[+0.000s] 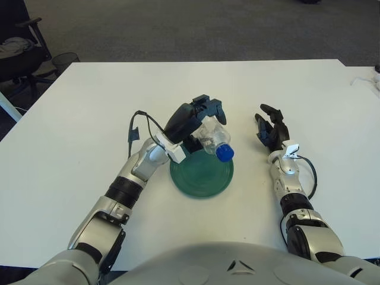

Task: Put the bottle into the plate.

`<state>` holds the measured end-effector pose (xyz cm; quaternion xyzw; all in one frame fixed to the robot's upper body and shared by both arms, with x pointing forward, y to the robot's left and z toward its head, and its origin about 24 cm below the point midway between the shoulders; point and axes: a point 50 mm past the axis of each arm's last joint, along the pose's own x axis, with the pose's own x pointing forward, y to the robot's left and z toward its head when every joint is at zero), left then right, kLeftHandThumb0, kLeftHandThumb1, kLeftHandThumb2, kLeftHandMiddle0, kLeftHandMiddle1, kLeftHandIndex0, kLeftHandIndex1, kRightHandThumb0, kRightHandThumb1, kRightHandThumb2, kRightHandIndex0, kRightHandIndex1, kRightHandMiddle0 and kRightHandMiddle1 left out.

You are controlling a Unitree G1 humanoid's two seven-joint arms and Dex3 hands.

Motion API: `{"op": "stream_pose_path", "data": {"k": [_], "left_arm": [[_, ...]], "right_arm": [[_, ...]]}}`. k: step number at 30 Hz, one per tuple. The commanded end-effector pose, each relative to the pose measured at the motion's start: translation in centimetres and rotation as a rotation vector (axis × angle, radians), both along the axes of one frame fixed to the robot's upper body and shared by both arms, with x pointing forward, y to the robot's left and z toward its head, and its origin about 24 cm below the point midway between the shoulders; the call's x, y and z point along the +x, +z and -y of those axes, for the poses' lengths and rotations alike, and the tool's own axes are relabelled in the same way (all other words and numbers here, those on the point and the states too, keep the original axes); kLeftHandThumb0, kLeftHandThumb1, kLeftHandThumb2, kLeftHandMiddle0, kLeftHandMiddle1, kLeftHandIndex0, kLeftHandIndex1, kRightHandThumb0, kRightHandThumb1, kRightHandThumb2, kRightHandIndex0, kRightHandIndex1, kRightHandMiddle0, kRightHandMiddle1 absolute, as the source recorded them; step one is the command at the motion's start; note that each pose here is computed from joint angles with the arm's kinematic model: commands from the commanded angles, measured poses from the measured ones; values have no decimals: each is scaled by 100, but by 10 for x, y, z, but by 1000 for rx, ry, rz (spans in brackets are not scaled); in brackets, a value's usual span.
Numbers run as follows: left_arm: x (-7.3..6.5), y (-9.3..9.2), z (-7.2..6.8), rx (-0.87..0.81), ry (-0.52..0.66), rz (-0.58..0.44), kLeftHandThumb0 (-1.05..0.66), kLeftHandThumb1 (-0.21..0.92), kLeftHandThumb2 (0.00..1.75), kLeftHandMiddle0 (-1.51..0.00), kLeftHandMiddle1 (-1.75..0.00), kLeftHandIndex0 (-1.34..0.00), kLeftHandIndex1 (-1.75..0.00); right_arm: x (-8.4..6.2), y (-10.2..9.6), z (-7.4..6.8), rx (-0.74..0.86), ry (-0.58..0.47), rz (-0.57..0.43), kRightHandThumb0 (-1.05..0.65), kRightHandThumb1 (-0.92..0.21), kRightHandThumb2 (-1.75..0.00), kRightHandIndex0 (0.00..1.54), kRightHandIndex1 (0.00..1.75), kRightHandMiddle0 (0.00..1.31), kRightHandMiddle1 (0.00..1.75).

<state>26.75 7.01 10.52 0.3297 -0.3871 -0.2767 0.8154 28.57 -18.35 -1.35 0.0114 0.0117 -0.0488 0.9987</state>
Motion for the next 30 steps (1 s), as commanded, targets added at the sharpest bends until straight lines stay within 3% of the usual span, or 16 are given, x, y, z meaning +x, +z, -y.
{"op": "stream_pose_path", "data": {"k": [1,17,30], "left_arm": [[0,-2,-3,104,1,10,0,5,160,-83,-167,-58,-175],[-3,-7,-4,220,24,5,0,8,157,-82,-166,-57,-175],[-1,-7,-7,284,22,124,0,9,156,-80,-167,-55,-175]], "right_arm": [[-52,-67,3,45,-48,-373,-53,-88,-59,39,0,0,76],[-52,-67,1,57,-49,-365,-52,-85,-60,36,0,0,78],[-52,-68,0,61,-41,-376,-52,-85,-61,37,1,0,75]]}}
